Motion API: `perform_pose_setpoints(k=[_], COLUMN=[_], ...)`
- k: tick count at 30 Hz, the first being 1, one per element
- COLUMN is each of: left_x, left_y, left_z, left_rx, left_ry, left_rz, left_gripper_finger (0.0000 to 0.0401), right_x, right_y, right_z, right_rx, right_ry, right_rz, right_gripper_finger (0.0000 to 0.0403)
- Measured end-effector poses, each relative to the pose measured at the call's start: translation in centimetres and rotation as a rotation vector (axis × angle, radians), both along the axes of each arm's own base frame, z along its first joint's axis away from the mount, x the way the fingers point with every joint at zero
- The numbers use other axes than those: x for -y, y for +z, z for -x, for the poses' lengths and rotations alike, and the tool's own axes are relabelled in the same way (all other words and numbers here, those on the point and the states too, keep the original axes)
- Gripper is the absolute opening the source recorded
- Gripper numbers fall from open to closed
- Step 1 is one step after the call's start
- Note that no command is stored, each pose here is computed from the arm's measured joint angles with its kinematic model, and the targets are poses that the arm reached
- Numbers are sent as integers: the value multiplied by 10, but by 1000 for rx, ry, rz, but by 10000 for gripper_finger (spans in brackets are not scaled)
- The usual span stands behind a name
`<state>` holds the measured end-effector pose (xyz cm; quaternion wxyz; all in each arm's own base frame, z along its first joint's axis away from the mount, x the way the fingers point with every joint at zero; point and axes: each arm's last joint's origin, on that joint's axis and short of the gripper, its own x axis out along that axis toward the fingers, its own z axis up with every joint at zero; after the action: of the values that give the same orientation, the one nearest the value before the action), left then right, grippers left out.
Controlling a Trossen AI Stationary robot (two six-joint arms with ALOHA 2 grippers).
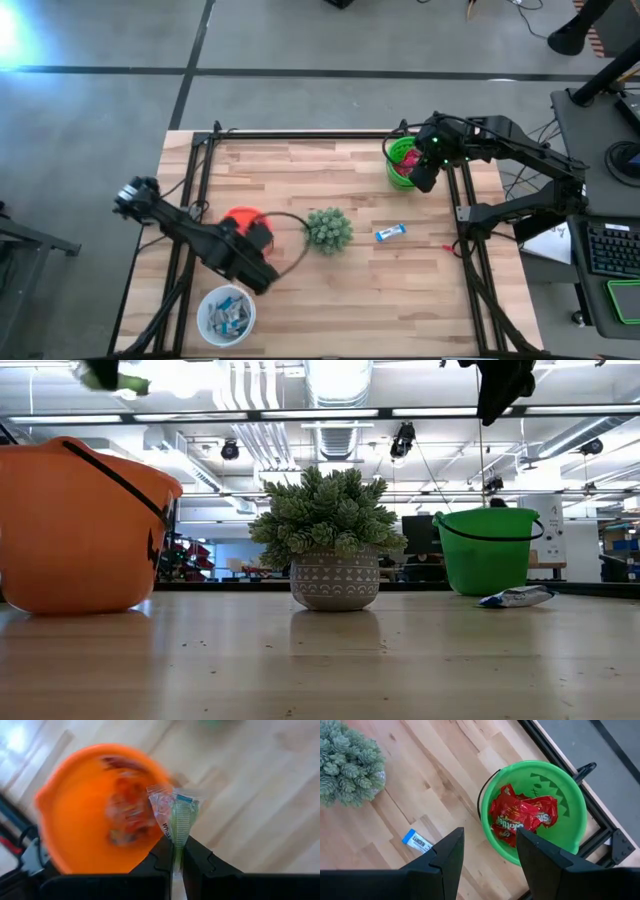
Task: Sort candy
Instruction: Put the green gummy into the orange bucket, then put the white chocolate into the white bucket
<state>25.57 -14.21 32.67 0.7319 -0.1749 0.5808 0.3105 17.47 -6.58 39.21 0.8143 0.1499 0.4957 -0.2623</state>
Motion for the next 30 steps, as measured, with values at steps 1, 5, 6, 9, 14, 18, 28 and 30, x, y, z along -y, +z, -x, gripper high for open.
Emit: perform_pose_setpoints(k=[1,5,6,9,14,18,28,30], left_x=[-6,-28,-33,-42,-51,-60,-68,-68], left_y=[0,0,-1,-5,-22,-36,-38,-35], left_z=[7,34,39,45,53,66,84,85], left_rx=[1,38,60,149,178,113,109,116], left_ry=[12,55,62,48,5,37,28,-9], left_rz=[0,15,25,72,78,46,95,93], left_gripper_finger=[0,0,0,0,0,11,113,133], right_x=[0,1,1,1,3,5,6,5], right_y=[0,-1,-1,-2,-6,-9,-14,-14], right_z=[0,-1,-2,-4,-9,-14,-20,-20], right_rx=[0,-2,-3,-10,-29,-46,-66,-55], right_ry=[0,0,0,0,1,2,-35,-36], right_rz=[0,-1,-1,-3,-10,-16,-68,-101], right_gripper_finger=[171,171,171,171,171,171,171,171])
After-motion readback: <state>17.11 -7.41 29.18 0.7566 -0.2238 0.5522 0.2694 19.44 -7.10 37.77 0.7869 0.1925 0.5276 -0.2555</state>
